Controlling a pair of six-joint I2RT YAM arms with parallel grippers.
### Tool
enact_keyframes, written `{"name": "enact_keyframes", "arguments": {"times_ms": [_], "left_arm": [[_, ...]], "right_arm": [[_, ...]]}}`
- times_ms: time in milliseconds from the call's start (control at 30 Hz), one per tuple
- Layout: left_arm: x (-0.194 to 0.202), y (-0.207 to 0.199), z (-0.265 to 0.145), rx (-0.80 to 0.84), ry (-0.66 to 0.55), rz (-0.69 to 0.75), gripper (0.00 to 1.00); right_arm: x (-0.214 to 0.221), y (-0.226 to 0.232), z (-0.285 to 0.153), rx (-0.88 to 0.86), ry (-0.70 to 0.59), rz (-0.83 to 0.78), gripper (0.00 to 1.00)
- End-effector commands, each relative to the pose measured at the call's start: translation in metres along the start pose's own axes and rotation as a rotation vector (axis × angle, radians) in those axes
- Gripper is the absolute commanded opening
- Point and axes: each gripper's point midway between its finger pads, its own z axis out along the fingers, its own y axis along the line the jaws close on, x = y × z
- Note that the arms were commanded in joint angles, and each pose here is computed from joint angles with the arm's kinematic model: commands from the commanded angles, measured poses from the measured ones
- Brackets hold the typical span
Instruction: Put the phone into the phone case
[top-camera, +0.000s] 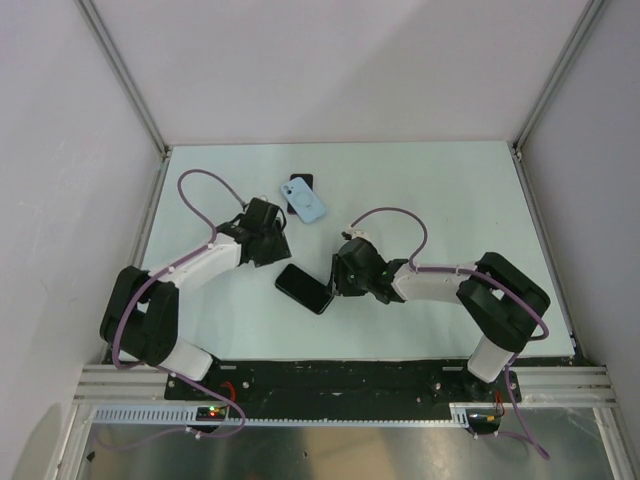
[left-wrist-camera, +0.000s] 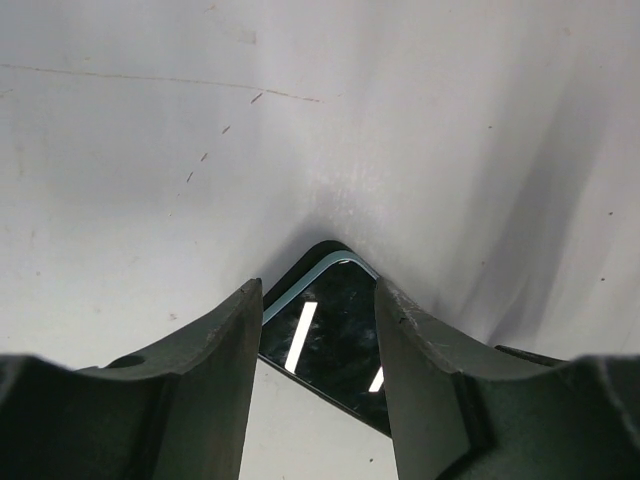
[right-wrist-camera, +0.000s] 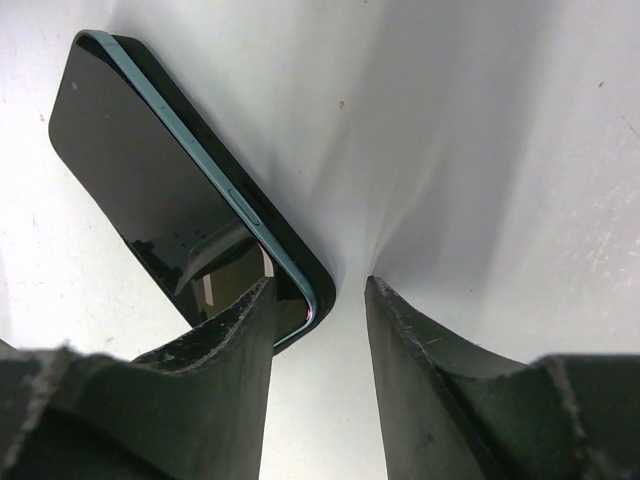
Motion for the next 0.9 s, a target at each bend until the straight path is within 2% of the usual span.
{"name": "enact_keyframes", "arguments": {"times_ms": [0,233,667,767,867], "left_arm": [[0.005,0.013,-0.003,-0.032,0.0,0.021,0.53],[0.01,0.017,-0.001,-0.041,0.01,0.02,0.53],[0.015,0.018,0.004,-0.045,0.035,0.036,0.49],[0.017,0.019,0.005,-0.044,0.044,0.043,0.48],[0.019,0.019,0.006,-0.045,0.051,0.051,0.47]], "right_arm": [[-0.006,-0.007,0.005,0.041,-0.008,-0.024,0.43],[0.007,-0.015,0.009,0.077,0.028,-0.047,0.34],[0.045,-0.042,0.012,0.229,0.09,-0.147,0.26],[0.041,-0.041,0.01,0.228,0.081,-0.157,0.28],[0.03,-0.03,0.007,0.179,0.057,-0.157,0.36]]}}
